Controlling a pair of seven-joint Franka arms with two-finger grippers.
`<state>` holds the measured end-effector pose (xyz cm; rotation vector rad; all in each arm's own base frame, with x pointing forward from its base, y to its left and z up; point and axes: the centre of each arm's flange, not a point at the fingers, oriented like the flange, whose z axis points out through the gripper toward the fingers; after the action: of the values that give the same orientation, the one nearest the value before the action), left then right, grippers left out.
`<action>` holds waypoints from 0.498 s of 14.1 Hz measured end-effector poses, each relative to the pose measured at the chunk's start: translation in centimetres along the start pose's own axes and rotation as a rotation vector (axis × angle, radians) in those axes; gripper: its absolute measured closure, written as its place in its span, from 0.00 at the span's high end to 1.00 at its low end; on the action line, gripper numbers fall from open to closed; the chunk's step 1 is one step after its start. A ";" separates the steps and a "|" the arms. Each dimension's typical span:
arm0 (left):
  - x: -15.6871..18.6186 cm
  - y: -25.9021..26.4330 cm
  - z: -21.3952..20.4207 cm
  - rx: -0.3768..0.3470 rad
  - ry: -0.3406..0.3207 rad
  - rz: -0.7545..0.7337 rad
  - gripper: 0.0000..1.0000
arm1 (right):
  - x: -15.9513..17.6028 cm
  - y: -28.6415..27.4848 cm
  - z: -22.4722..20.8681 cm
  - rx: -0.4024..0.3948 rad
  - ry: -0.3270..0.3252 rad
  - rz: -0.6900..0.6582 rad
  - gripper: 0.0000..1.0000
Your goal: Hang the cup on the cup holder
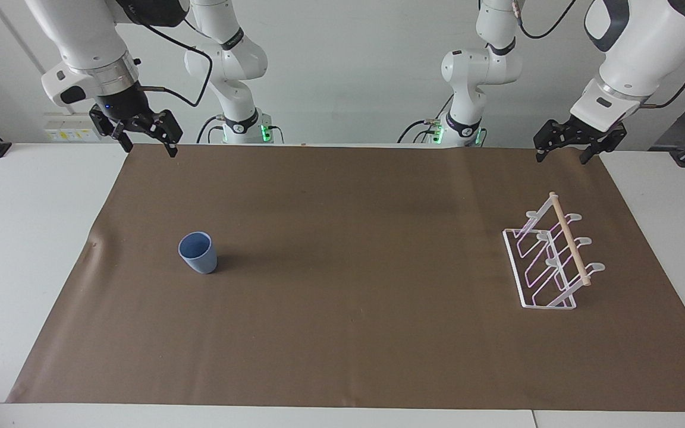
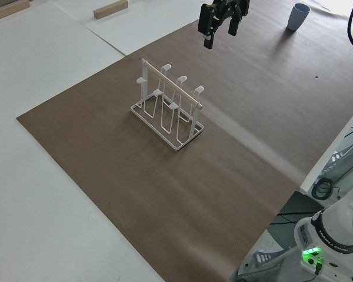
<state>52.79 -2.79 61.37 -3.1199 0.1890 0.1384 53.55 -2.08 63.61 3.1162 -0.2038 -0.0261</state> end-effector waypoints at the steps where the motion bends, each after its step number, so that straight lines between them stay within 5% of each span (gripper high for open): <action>1: 0.0 0.0 0.0 0.000 0.000 0.000 1.00 | 0.0 0.0 0.0 0.000 0.000 -0.002 1.00; 7: 0.0 0.0 0.0 0.000 0.000 0.000 1.00 | 0.0 0.0 0.0 0.000 -0.001 -0.005 1.00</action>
<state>52.79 -2.78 61.37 -3.1196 0.1888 0.1384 53.51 -2.11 63.57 3.1168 -0.1956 -0.0277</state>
